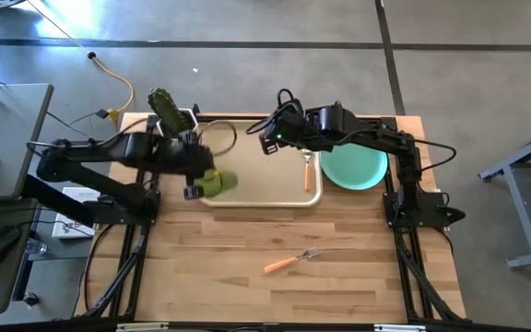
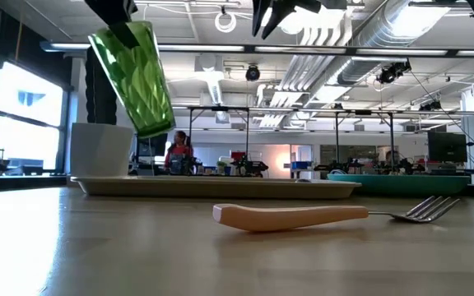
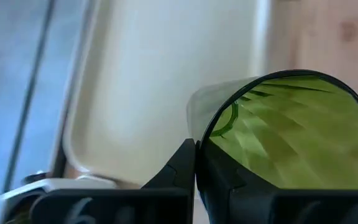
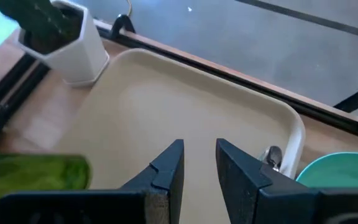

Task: Pick and place plate/cup/fork/spoon on tray
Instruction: Put the green cup on the white serving tray

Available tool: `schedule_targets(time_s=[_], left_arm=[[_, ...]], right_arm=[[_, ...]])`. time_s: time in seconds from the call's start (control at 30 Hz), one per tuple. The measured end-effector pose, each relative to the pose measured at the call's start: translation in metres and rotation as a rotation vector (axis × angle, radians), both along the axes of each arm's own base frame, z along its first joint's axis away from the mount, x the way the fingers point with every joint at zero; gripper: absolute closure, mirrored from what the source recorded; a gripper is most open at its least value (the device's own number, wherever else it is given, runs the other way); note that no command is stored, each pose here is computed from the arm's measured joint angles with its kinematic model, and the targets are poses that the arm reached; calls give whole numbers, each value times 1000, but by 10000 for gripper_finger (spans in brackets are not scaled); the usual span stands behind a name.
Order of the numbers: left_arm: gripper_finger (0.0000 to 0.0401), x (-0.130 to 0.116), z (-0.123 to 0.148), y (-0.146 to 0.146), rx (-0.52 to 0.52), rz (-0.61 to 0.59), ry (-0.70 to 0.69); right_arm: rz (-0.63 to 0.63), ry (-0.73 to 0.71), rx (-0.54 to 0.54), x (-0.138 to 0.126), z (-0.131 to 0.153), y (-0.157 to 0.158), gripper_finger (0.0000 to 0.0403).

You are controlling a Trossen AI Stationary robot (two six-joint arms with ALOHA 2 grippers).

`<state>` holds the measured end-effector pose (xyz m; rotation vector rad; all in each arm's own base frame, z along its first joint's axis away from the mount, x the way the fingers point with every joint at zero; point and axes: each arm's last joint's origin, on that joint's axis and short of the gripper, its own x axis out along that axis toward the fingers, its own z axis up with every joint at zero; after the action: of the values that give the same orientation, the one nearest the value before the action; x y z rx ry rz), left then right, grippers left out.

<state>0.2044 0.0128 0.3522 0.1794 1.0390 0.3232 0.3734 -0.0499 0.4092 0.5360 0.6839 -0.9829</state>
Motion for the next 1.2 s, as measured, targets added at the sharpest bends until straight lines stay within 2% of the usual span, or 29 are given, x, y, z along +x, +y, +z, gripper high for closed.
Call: schedule_targets(time_s=[0.4, 0.6, 0.83, 1.07, 1.2], left_arm=[[397, -6, 3, 83, 123, 190, 9], [397, -3, -10, 125, 116, 222, 61], [398, 1, -33, 159, 32, 240, 148], [398, 12, -13, 183, 19, 275, 138], [398, 20, -3, 196, -30, 272, 151]], right_arm=[[-34, 22, 15, -4, 0, -12, 318], [-50, 31, 18, -6, -1, -20, 318], [-47, 57, 26, -10, -1, -33, 318], [-21, 72, 58, -12, -2, -44, 318], [-7, 88, 51, -13, -2, -47, 318]])
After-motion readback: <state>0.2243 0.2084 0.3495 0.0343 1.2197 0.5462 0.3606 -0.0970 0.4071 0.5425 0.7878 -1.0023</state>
